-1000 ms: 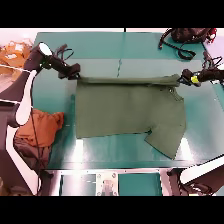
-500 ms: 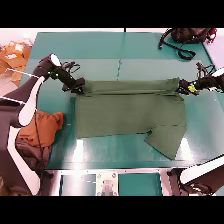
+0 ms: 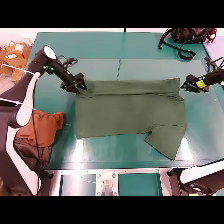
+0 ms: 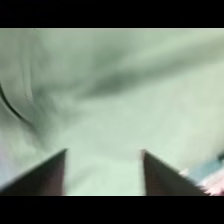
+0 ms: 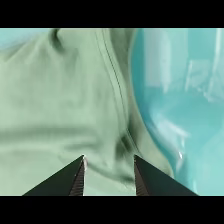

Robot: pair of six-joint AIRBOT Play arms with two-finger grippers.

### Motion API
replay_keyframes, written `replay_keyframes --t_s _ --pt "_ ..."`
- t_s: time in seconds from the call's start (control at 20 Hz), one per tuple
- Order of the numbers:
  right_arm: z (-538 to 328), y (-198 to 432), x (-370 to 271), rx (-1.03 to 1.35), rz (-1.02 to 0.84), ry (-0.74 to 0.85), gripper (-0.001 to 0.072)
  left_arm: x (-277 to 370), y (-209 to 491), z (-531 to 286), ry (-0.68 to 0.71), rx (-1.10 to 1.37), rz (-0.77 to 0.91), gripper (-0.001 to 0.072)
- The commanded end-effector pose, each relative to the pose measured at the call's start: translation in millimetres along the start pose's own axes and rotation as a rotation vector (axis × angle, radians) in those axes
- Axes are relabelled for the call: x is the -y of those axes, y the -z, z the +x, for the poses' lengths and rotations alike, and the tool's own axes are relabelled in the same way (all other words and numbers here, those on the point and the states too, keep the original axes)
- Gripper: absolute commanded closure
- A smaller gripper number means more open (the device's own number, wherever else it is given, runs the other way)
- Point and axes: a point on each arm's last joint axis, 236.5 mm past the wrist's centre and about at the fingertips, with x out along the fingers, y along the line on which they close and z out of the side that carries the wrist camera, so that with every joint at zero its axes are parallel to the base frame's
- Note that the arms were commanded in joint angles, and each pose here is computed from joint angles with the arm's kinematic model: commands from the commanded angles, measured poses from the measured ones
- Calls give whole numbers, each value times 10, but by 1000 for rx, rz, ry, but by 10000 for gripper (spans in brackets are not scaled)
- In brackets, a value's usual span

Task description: Fold the shirts.

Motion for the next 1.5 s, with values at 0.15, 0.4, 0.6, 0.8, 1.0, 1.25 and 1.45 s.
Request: replay_keyframes --t_s 0.15,0.4,0.6,0.8,1.0,1.25,1.45 --pt "-530 800 157 -114 83 57 597 -90 561 -511 -152 -109 70 683" --pt "-706 1733 626 -71 286 130 673 28 1049 -478 -158 -9 127 684" --pt "-487 2415 713 -56 437 139 369 -113 1580 -253 -131 152 58 682" --pt "-125 2864 482 -168 424 94 213 -308 2018 48 -108 173 -89 8" --pt "96 2839 241 -147 368 47 213 -218 2175 396 25 146 -167 8" --pt "253 2818 58 -175 310 12 218 -294 2323 640 41 123 -194 8" --pt "284 2768 -16 -165 311 -26 261 87 2266 881 29 190 -68 9"
